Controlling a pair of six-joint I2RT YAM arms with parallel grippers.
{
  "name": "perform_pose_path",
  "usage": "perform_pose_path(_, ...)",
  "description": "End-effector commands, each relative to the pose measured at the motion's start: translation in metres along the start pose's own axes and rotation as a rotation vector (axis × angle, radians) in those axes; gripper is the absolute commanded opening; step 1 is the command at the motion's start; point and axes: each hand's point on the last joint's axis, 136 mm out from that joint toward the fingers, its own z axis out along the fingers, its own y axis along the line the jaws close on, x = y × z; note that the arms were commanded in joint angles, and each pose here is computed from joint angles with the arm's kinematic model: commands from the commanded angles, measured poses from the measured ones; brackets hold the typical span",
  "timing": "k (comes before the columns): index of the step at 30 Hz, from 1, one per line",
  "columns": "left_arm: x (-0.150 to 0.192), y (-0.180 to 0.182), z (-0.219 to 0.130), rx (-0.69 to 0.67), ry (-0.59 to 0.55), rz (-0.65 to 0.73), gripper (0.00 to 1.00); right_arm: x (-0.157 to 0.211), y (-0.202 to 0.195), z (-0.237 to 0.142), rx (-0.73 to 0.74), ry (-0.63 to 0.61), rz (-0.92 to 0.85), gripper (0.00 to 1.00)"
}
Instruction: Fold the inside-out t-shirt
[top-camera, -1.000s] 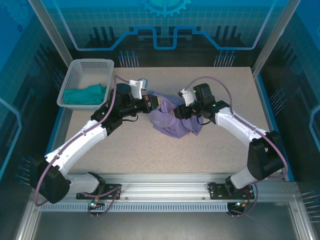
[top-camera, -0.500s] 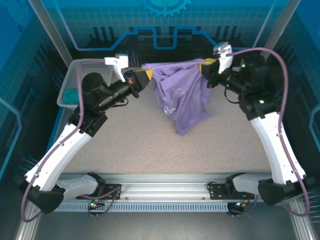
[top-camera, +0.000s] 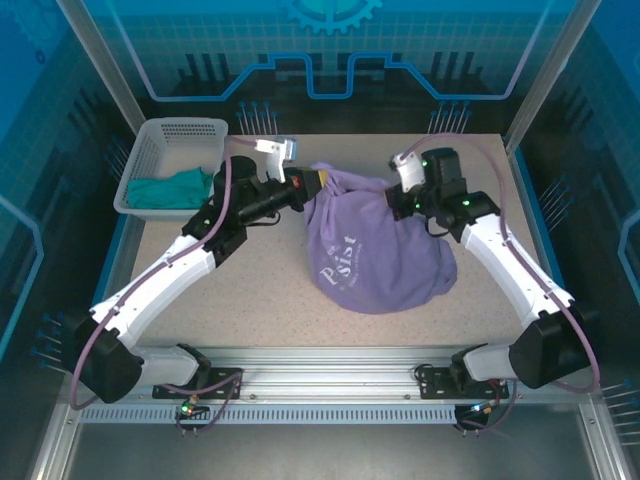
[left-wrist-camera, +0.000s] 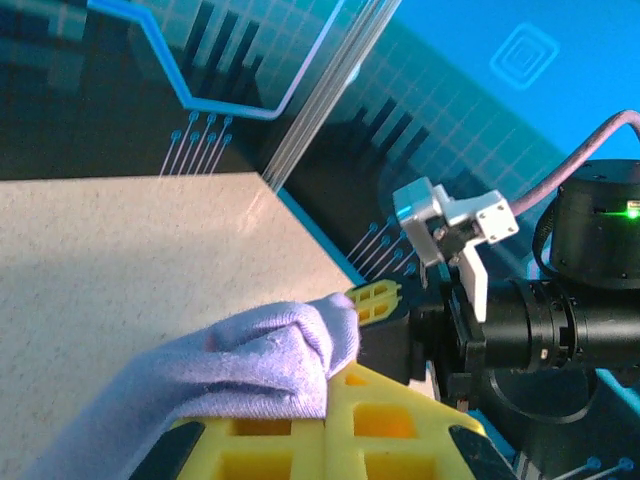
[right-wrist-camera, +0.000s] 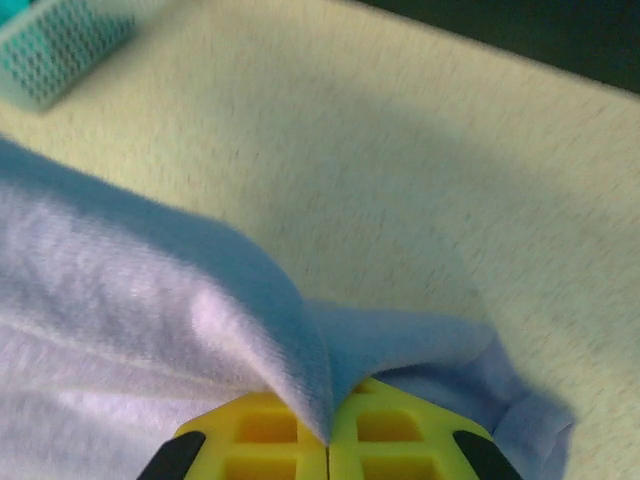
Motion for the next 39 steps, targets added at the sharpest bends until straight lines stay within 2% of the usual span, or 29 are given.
perform_pose_path(1,-0.017,-0.027,-0.017,0.094,-0.045,0.112,0.0,-0.001,0.019,-0.007,-0.029,-0.048,-0.058,0.13)
perform_pose_path(6,-0.001,-0.034,-0.027,0.128,0.021,0.159,0.0,-0.024,0.059,-0.031,-0.189,-0.218,-0.227,0.41)
perform_pose_path(8,0.001,-0.035,-0.03,0.128,0.027,0.168,0.0,-0.032,0.07,-0.038,-0.213,-0.261,-0.282,0.48)
perform_pose_path(12,0.004,-0.035,-0.033,0.134,0.033,0.171,0.0,-0.044,0.081,-0.042,-0.24,-0.293,-0.344,0.55)
perform_pose_path(16,0.007,-0.036,-0.032,0.144,0.045,0.167,0.0,-0.054,0.091,-0.037,-0.279,-0.296,-0.37,0.56)
perform_pose_path(23,0.01,-0.035,-0.032,0.147,0.055,0.16,0.0,-0.065,0.108,-0.022,-0.345,-0.288,-0.398,0.51)
perform_pose_path(28,0.009,-0.032,-0.031,0.122,0.047,0.159,0.0,-0.056,0.12,-0.009,-0.409,-0.25,-0.408,0.47)
perform_pose_path(30,0.006,-0.026,-0.032,0.084,0.039,0.157,0.0,-0.05,0.119,-0.007,-0.409,-0.239,-0.405,0.38)
perform_pose_path(32,0.004,-0.017,-0.032,0.032,0.026,0.156,0.0,-0.043,0.115,-0.008,-0.415,-0.224,-0.385,0.22)
perform_pose_path(34,0.001,0.002,-0.033,-0.078,0.003,0.152,0.0,-0.042,0.109,-0.015,-0.42,-0.218,-0.335,0.1)
perform_pose_path(36,0.001,0.03,-0.037,-0.229,-0.009,0.159,0.0,-0.041,0.108,-0.028,-0.466,-0.219,-0.272,0.04)
perform_pose_path(39,0.01,0.06,-0.04,-0.371,0.013,0.184,0.0,-0.038,0.118,-0.043,-0.58,-0.224,-0.197,0.0)
